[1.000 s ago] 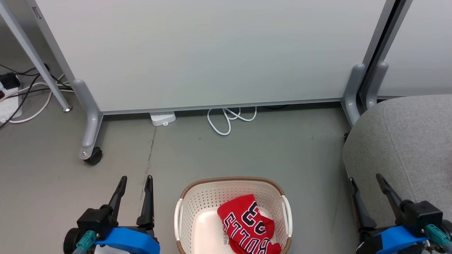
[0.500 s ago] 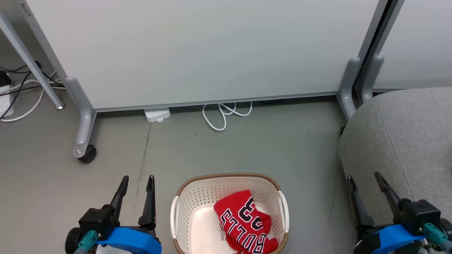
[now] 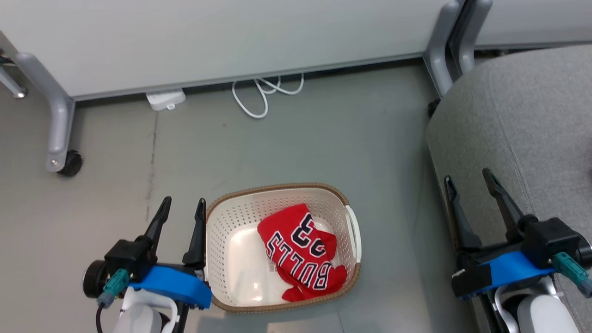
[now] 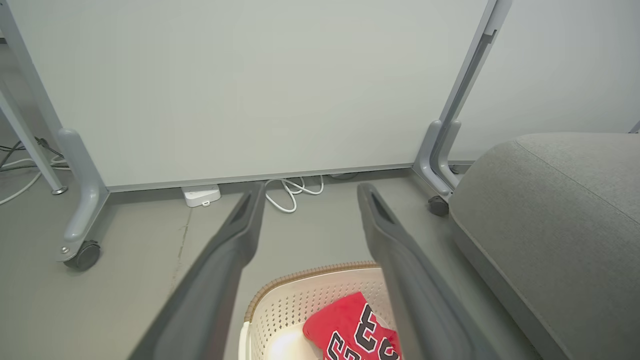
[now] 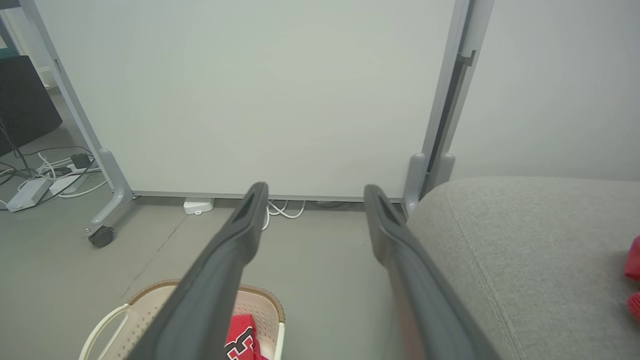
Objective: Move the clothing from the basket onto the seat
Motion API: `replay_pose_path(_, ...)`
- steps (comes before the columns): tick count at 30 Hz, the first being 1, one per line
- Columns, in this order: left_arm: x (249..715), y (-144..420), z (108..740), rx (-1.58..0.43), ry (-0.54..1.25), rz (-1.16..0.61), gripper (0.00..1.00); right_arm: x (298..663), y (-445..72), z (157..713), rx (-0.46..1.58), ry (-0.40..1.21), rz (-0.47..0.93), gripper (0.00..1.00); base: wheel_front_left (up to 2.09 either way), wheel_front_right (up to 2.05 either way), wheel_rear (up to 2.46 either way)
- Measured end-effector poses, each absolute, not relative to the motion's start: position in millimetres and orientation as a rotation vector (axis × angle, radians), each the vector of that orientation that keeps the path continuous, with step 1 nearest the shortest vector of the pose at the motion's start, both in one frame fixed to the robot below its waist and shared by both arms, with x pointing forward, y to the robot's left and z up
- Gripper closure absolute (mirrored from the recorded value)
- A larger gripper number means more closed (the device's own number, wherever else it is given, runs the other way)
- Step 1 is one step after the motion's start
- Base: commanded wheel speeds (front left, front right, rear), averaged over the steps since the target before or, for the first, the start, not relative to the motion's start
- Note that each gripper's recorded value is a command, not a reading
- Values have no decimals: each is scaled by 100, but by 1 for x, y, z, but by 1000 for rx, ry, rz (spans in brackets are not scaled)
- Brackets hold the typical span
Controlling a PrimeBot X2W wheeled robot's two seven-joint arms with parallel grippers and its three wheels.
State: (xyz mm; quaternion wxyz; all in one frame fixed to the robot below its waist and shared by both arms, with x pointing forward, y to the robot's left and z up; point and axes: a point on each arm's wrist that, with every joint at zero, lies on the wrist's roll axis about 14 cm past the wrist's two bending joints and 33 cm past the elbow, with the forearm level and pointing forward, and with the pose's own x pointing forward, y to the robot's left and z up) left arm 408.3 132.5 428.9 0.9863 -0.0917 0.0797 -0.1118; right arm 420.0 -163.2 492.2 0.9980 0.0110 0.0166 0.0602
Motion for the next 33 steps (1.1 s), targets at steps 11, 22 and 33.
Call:
replay_pose_path(11,455,89,325,-177,430,-369,0,467,-170,467,3,38,113,0,0,0,0)
replay_pose_path(22,433,48,190,-230,901,-416,0,477,-186,401,11,159,84,0,0,0,0)
replay_pose_path(33,403,27,116,-278,1241,-386,0,476,-199,364,36,228,57,0,0,0,0)
